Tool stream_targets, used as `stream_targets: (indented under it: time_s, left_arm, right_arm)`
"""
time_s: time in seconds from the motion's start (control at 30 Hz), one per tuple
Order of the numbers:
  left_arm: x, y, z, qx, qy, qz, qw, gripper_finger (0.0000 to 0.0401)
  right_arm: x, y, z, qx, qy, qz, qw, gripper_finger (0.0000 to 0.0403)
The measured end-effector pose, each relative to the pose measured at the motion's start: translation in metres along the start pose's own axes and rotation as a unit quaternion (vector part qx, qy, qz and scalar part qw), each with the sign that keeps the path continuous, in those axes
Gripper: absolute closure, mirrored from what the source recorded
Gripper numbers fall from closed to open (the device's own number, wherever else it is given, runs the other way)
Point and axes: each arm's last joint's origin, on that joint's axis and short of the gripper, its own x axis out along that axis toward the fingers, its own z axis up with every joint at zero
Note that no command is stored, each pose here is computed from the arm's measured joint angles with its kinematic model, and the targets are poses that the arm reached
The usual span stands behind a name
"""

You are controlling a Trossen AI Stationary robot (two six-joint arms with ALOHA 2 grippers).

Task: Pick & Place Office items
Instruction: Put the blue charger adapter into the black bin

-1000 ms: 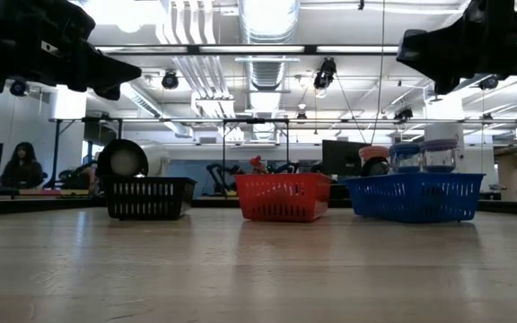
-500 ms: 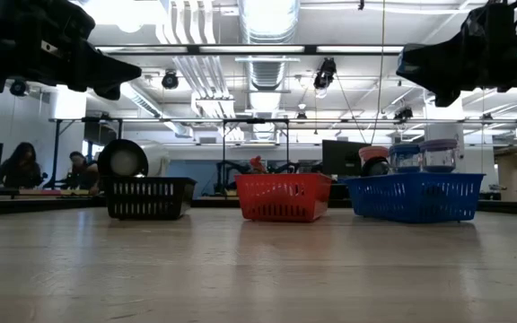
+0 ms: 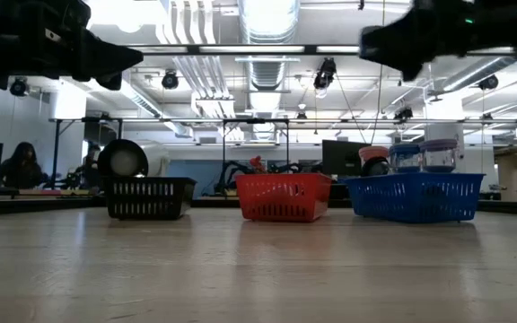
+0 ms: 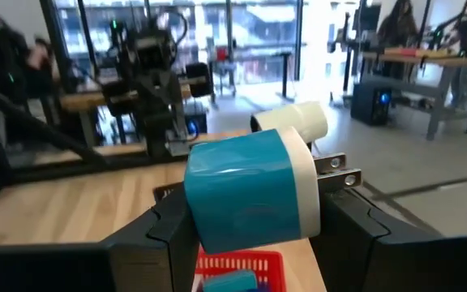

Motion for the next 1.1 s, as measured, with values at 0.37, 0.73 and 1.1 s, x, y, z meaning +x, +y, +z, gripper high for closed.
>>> stream_targets:
  time_s: [0.37, 0.73, 1.1]
  left_arm:
    - [0.000, 0.000, 0.000, -0.012, -0.001, 0.000, 1.000, 0.0388]
    - [0.000, 0.000, 0.000, -0.013, -0.002, 0.000, 1.000, 0.0387]
    - [0.000, 0.000, 0.000, -0.013, -0.002, -0.001, 1.000, 0.0387]
  right_arm:
    - [0.134, 0.022, 0.001, -0.061, 0.136, -0.003, 0.989, 0.0228]
    - [0.260, 0.037, -0.028, -0.076, 0.265, -0.009, 0.961, 0.0228]
    - [0.312, 0.050, -0.062, -0.083, 0.330, 0.019, 0.940, 0.0228]
